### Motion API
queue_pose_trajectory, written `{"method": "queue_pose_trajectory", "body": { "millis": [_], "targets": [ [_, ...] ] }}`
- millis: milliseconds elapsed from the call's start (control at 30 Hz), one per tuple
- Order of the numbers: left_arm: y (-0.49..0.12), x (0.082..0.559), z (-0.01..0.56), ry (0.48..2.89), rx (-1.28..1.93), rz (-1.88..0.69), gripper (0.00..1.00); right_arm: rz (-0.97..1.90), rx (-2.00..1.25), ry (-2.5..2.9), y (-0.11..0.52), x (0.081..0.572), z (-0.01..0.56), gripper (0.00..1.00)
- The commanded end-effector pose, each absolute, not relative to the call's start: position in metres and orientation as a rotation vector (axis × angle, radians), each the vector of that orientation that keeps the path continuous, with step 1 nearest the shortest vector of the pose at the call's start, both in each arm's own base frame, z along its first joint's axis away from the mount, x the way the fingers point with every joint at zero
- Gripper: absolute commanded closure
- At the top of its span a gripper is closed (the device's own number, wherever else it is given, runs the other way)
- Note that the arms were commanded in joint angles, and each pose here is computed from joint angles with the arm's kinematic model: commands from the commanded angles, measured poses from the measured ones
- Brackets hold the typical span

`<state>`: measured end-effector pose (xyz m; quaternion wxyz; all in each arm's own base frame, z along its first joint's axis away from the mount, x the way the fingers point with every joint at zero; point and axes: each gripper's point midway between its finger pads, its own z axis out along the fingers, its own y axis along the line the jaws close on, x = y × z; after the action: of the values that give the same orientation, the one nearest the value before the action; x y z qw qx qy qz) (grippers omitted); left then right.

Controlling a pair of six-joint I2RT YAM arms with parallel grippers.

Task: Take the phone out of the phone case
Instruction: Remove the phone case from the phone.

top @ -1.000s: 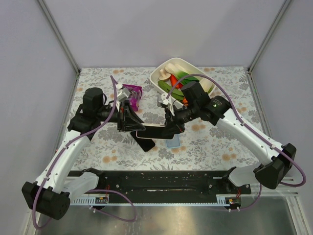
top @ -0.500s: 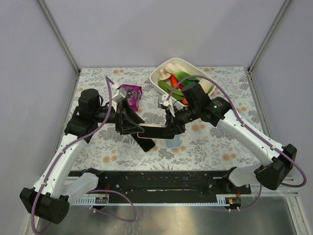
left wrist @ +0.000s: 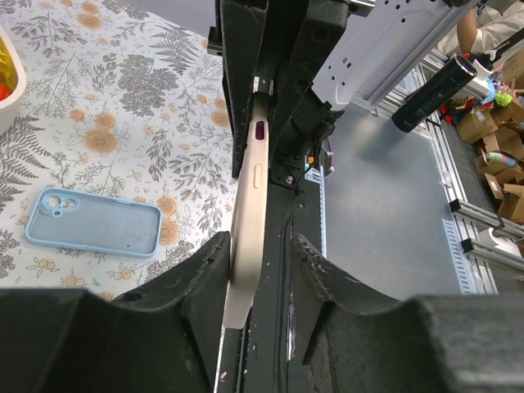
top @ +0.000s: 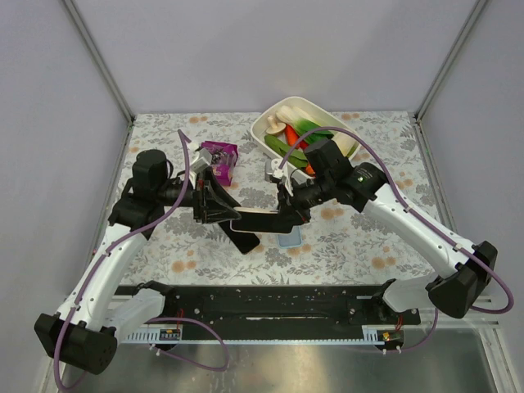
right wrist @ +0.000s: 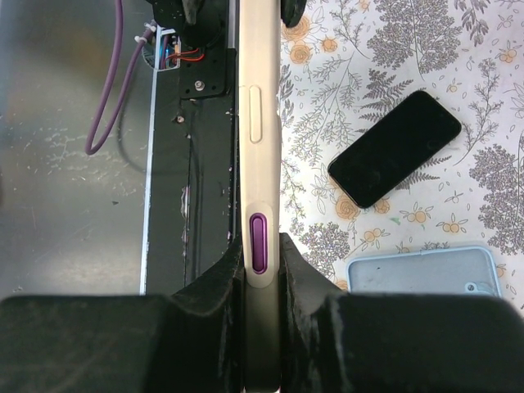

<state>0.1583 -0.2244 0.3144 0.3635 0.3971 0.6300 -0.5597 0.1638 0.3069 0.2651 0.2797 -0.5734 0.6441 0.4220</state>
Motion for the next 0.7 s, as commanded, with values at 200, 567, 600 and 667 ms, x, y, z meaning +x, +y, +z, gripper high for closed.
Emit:
{"method": "queue_pose_trajectory", "body": {
  "millis": [200, 567, 600, 667],
  "targets": [
    [-0.222, 0.158, 0.318, 1.579, 1.034, -1.43, 0.78, 1.122, -1.512, 1.615, 0.307, 0.164, 0.289, 1.0],
    [-0.23, 0.152, 0.346, 1.511, 0.922, -1.695, 1.0, 1.077, -1.62, 1.505, 0.309, 0.164, 0.299, 1.0],
    [-0.231, 0.153, 0.351, 1.489, 0.914, -1.71, 1.0, 1.044, -1.645, 1.491, 0.309, 0.165, 0.298, 1.0],
    [-0.233, 0.156, 0.356, 1.498, 0.891, -1.749, 1.0, 1.003, -1.681, 1.476, 0.308, 0.164, 0.296, 1.0]
  ]
}}
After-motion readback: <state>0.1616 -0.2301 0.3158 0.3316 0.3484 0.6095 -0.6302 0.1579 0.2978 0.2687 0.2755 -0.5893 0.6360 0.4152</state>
